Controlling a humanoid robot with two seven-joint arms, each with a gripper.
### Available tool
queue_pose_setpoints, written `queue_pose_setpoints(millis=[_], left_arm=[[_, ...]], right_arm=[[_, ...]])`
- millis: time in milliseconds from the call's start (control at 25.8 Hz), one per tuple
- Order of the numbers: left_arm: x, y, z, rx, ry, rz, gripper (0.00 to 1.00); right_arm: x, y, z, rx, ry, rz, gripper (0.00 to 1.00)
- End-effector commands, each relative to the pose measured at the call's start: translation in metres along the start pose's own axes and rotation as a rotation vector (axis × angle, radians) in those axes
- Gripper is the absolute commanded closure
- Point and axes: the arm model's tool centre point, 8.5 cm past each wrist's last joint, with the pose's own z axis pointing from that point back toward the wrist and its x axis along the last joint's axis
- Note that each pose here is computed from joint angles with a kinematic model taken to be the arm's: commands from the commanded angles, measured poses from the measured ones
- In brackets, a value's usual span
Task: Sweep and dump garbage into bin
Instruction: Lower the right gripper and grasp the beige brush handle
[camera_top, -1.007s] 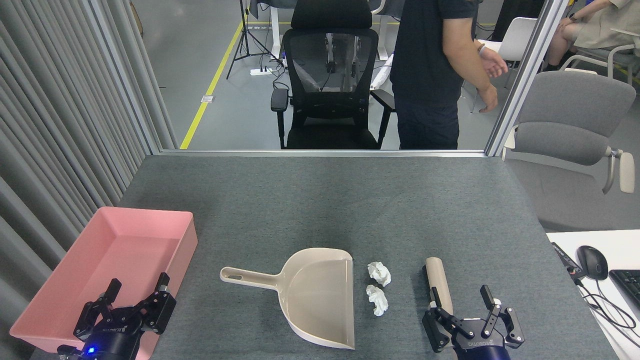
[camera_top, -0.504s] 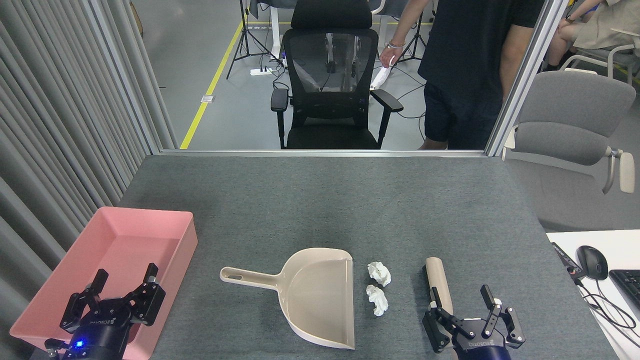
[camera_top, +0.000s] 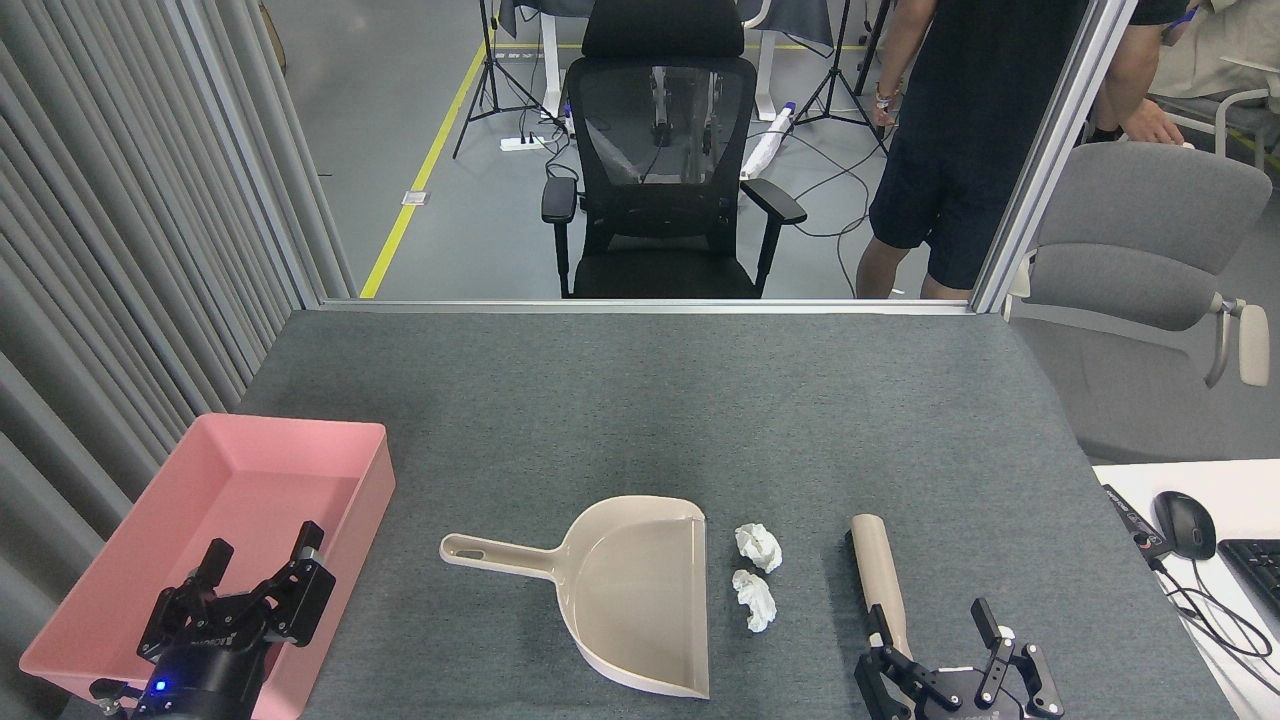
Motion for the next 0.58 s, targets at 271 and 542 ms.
queue_pose_setpoints(millis=[271, 542], left_arm=[[0.007, 0.002, -0.003, 0.010, -0.044, 0.056, 0.00], [0.007, 0.002, -0.002, 0.009, -0.045, 0.056, 0.00]], right_arm=[[0.001, 0.023, 0.034, 0.053, 0.011, -0.007, 0.02], [0.003, 0.035, 0.048, 0.098, 0.025, -0.018, 0.02]])
